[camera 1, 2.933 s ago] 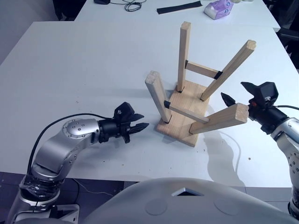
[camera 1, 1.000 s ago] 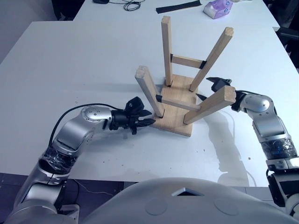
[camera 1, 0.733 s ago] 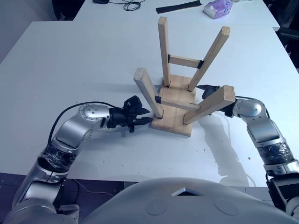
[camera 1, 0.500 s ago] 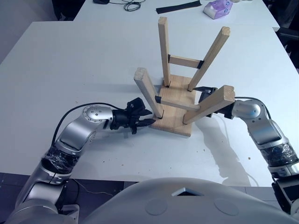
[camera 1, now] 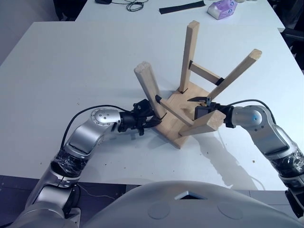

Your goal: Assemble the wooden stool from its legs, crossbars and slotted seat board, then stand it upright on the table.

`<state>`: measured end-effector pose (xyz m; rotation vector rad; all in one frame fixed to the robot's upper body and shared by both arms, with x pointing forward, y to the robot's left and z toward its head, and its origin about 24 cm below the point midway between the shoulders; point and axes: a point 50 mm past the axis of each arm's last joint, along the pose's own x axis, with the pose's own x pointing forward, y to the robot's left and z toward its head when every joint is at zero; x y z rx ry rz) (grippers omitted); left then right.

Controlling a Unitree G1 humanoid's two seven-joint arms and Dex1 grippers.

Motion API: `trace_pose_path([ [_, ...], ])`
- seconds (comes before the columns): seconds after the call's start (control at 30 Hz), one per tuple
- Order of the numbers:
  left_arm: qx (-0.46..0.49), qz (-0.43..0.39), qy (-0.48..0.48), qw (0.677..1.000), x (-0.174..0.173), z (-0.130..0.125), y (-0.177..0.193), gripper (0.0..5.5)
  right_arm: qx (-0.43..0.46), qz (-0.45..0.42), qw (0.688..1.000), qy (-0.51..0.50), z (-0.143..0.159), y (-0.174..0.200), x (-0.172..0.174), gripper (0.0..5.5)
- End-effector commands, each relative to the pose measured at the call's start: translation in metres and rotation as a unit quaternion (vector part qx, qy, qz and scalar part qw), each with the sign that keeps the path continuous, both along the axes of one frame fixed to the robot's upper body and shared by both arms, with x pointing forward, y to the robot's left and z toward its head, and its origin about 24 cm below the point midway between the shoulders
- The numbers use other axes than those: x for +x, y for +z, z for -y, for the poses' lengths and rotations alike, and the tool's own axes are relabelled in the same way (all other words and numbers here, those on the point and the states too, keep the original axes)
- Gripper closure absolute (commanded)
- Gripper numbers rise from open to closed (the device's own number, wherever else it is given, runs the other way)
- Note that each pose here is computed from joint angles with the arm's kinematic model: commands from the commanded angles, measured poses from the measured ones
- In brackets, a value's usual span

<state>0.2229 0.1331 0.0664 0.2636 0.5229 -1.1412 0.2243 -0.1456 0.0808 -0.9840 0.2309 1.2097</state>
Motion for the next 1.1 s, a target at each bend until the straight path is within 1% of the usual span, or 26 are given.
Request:
trace_pose_path([
  [0.03,0.009,0.019,0.002,1.000,0.006,0.000,-0.001,3.62,-0.014,-0.049,0.999,0.018,-0.009,-0.014,-0.011,1.59],
  [0.23,0.018,0.037,0.012,0.999,0.013,-0.001,-0.007,3.62,-0.001,-0.068,0.997,0.025,-0.027,-0.014,-0.014,1.59],
  [0.37,0.027,0.054,0.015,0.998,0.018,-0.002,-0.011,3.62,0.023,-0.061,0.998,0.006,-0.035,-0.006,-0.006,1.59],
  [0.53,0.039,0.082,0.024,0.996,0.030,-0.009,-0.013,3.62,0.053,-0.021,0.997,-0.045,-0.033,0.005,0.009,1.59],
  [0.6,0.035,0.097,0.026,0.994,0.036,-0.012,-0.009,3.62,0.077,-0.002,0.994,-0.081,-0.031,0.010,0.015,1.59],
  [0.7,0.016,0.100,0.015,0.995,0.037,-0.019,0.001,3.62,0.099,-0.001,0.989,-0.110,-0.026,0.013,0.017,1.59],
  [0.73,0.006,0.096,0.006,0.995,0.036,-0.022,0.005,3.65,0.101,-0.002,0.988,-0.116,-0.024,0.013,0.016,1.41],
  [0.77,0.000,0.096,-0.002,0.995,0.036,-0.024,0.010,3.65,0.102,-0.007,0.988,-0.117,-0.023,0.012,0.014,1.35],
  [0.9,-0.026,0.096,-0.044,0.994,0.032,-0.033,0.032,3.65,0.126,-0.046,0.985,-0.111,-0.022,0.012,-0.001,0.69],
  [1.0,-0.034,0.096,-0.052,0.993,0.032,-0.043,0.044,3.65,0.176,-0.099,0.974,-0.098,-0.023,0.017,-0.017,0.57],
  [1.1,-0.026,0.080,-0.057,0.995,0.024,-0.054,0.045,3.65,0.224,-0.167,0.954,-0.104,-0.005,0.027,-0.036,0.57],
])
